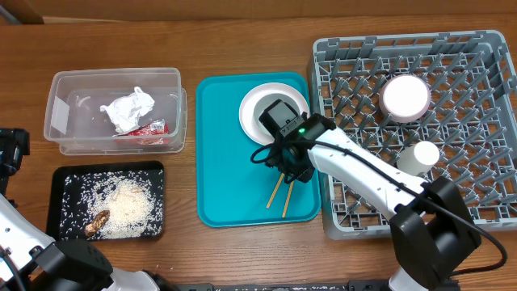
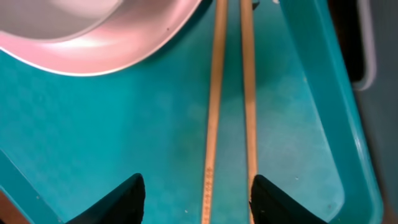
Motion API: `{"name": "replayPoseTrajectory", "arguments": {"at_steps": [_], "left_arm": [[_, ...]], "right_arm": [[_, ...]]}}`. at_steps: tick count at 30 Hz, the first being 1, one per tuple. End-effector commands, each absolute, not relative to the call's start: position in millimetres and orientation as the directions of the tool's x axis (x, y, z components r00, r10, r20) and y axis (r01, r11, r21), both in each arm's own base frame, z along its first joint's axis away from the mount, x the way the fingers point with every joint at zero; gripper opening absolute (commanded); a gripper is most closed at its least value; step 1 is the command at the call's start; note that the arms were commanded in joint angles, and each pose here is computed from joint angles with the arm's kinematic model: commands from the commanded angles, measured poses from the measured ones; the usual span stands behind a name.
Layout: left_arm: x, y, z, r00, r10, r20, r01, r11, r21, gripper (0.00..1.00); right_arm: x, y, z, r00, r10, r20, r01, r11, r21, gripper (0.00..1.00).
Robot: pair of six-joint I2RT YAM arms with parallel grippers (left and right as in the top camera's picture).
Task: Sort waste into correct bins and load items into the dishwasher
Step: 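Lower the right gripper onto the wooden chopsticks on the teal tray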
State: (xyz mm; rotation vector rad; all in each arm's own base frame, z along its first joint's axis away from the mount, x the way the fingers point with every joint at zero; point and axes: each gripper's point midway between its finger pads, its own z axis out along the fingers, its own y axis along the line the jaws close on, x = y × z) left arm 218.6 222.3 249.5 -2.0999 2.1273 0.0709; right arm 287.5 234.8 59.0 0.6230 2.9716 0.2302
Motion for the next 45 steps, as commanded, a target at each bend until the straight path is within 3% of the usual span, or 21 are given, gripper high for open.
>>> {"name": "replayPoseTrajectory", "arguments": {"at_steps": [1, 7, 29, 34, 45], "left_arm": [[216.7, 225.0, 255.3, 0.021, -0.987, -0.161, -0.996, -0.007, -0.084, 1.0], [216.6, 225.1, 255.3, 0.021, -0.987, -0.161, -0.996, -0.008, -0.084, 1.0], [216.7, 225.0, 255.3, 0.021, -0.987, -0.161, -0.996, -0.007, -0.084, 1.0], [216.7, 225.0, 255.3, 0.021, -0.987, -0.161, -0.996, -0.007, -0.084, 1.0], [216.7, 225.0, 255.3, 0.021, -0.987, -0.161, -0.996, -0.007, -0.084, 1.0]], "right_arm": [[288.0, 234.5, 54.4, -0.908, 0.414, -0.071, 0.396, 0.9, 0.183, 0.54], [295.3, 238.2, 50.0, -0.904, 0.417, -0.095, 0.392, 0.896, 0.212, 0.47], [288.7, 236.5, -3.7, -0.866, 0.5, -0.014, 0.496, 0.861, 0.114, 0.47], [287.5, 235.5, -9.5, -0.86, 0.51, -0.008, 0.506, 0.856, 0.1, 0.41], [288.0, 233.5, -9.5, -0.854, 0.52, -0.014, 0.517, 0.851, 0.09, 0.16]]}}
